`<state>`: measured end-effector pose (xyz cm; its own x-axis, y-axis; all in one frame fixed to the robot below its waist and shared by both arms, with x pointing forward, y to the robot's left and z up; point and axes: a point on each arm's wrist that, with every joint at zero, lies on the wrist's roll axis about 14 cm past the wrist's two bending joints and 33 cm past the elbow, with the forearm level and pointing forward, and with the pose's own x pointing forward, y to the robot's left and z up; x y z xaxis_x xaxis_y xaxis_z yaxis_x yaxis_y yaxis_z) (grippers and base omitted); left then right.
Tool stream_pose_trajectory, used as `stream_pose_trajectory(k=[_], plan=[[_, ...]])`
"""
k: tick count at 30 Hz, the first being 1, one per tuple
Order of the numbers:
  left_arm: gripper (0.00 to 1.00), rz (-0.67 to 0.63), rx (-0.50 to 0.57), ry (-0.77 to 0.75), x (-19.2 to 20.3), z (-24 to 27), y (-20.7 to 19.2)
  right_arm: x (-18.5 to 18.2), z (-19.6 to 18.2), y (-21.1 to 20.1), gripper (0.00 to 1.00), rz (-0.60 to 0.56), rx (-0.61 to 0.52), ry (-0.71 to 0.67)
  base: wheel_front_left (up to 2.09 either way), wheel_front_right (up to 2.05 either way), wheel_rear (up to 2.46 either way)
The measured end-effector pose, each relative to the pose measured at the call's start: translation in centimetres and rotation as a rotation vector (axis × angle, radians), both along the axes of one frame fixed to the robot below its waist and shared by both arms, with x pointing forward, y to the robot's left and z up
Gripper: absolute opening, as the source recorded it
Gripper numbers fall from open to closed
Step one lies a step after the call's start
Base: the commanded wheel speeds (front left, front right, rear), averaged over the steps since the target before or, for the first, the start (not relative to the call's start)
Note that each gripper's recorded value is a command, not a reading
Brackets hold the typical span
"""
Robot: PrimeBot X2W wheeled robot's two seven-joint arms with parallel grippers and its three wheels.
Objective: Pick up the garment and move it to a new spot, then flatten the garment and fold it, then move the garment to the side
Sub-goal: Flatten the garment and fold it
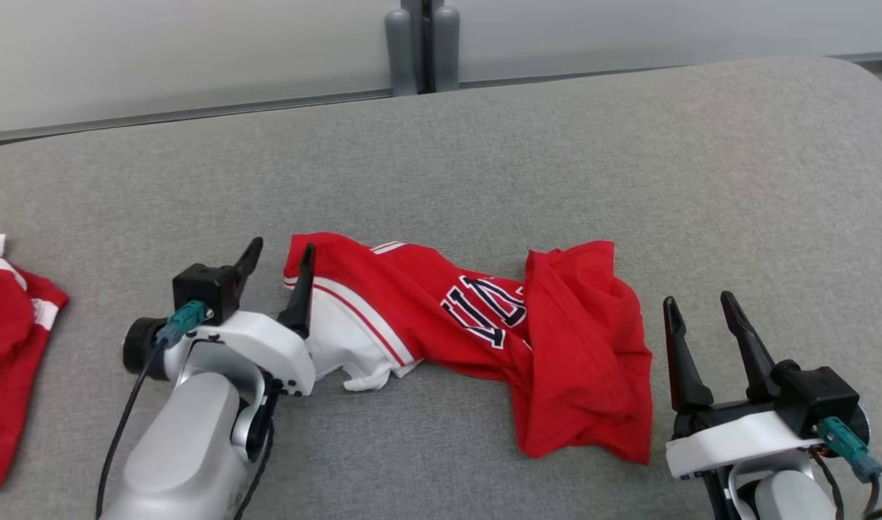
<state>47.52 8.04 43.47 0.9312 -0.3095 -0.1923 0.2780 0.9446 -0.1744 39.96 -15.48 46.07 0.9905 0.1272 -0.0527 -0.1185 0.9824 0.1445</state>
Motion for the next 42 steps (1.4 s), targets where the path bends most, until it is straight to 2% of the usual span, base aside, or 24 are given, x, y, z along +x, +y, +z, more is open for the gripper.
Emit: stream_pose_trajectory(k=[6,11,21,30,38,42], plan=[[1.00,0.095,0.064,-0.222,-1.2,5.5,3.0,0.0,0.6,1.2,1.00,0.039,-0.018,-0.015,0.00,0.00,0.00],[1.00,0.158,0.071,-0.297,-4.4,7.4,4.8,-0.6,0.7,1.6,1.00,0.060,-0.039,-0.012,0.00,0.00,0.00],[1.00,0.171,0.082,-0.284,-8.3,6.8,5.2,-1.8,1.2,2.5,1.00,0.096,-0.051,-0.003,0.00,0.00,0.00],[1.00,0.187,0.066,-0.265,-8.6,6.3,5.4,-2.1,1.4,2.9,1.00,0.111,-0.054,0.005,0.00,0.00,0.00],[1.00,0.191,0.064,-0.252,-8.4,5.9,5.5,-4.4,-3.0,4.3,1.00,0.175,-0.051,0.196,0.00,0.00,0.00],[1.00,0.193,0.054,-0.246,-8.2,5.7,5.5,-4.5,-4.3,4.6,1.00,0.190,-0.052,0.243,0.00,0.00,0.00]])
